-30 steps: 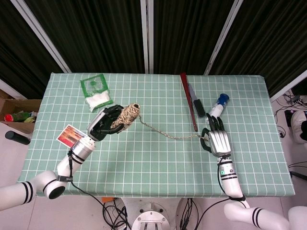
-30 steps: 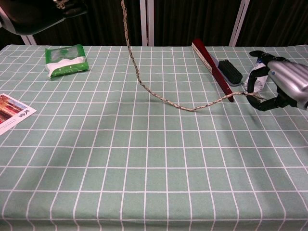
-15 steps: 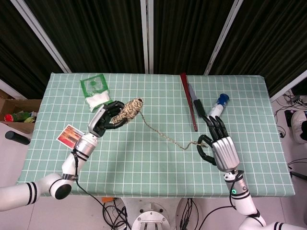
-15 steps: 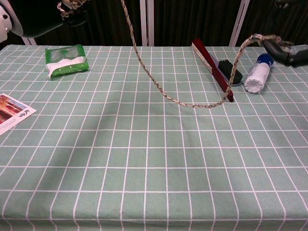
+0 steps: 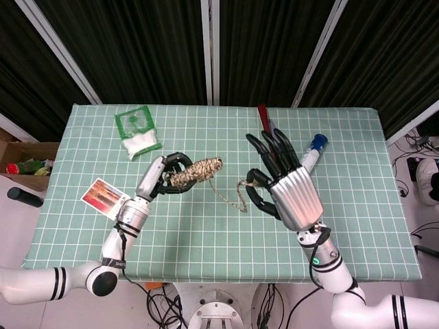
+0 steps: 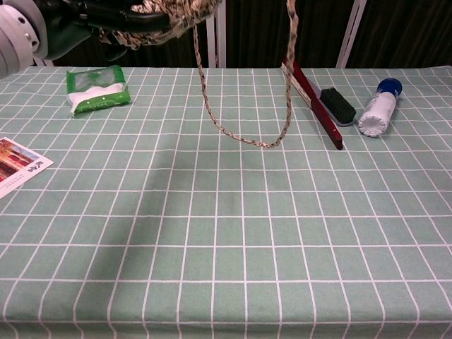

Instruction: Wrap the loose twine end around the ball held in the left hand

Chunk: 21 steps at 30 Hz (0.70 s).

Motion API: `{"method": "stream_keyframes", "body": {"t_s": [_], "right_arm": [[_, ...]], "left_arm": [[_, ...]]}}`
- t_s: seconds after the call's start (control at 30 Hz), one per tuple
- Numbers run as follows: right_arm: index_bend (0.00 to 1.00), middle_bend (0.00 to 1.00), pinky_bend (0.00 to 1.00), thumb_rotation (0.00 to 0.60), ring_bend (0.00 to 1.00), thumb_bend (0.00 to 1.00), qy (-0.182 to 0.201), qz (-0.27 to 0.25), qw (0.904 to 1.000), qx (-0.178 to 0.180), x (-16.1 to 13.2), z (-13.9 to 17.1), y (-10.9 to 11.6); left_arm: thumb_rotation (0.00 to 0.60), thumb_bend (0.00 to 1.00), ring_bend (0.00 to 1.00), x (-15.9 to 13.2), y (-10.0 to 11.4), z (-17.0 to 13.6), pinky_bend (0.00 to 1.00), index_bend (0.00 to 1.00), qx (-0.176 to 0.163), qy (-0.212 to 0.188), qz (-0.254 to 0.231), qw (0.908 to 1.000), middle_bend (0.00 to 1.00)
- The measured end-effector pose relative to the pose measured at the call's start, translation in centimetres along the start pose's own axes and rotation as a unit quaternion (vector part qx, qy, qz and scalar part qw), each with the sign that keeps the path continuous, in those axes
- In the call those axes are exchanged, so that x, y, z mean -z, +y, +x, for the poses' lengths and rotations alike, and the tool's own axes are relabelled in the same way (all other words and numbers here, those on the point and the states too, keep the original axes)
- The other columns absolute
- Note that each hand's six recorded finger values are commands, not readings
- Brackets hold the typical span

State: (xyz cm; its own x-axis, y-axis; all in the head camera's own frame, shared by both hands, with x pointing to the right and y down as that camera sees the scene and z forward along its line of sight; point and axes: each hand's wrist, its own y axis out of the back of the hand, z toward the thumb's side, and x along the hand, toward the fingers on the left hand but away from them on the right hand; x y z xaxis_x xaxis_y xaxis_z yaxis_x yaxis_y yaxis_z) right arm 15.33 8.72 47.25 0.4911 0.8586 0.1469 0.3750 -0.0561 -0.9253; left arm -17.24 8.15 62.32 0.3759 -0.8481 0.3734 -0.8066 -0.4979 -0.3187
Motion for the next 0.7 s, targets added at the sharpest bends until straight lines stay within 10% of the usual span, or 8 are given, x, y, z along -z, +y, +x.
{"method": "stream_keyframes", "body": {"t_s": [0.3, 0.7], "right_arm": [[1.00, 0.11, 0.00, 0.600, 0.00, 0.54, -0.039, -0.026, 0.9985, -0.028, -1.2, -6.8, -1.2], [1.00, 0.11, 0.00, 0.600, 0.00, 0.54, -0.062, -0.052, 0.9946, -0.065, -2.1, -10.9, -3.8]], "left_arm": [[0.600, 0.44, 0.68, -2.6, -3.3, -1.6, 0.81, 0.79, 0.052, -0.075, 0.040, 0.9950, 0.80], [0.600, 0.44, 0.68, -5.2, -5.4, -4.5, 0.81, 0.79, 0.183, -0.148, -0.045, 0.9710, 0.81]]}}
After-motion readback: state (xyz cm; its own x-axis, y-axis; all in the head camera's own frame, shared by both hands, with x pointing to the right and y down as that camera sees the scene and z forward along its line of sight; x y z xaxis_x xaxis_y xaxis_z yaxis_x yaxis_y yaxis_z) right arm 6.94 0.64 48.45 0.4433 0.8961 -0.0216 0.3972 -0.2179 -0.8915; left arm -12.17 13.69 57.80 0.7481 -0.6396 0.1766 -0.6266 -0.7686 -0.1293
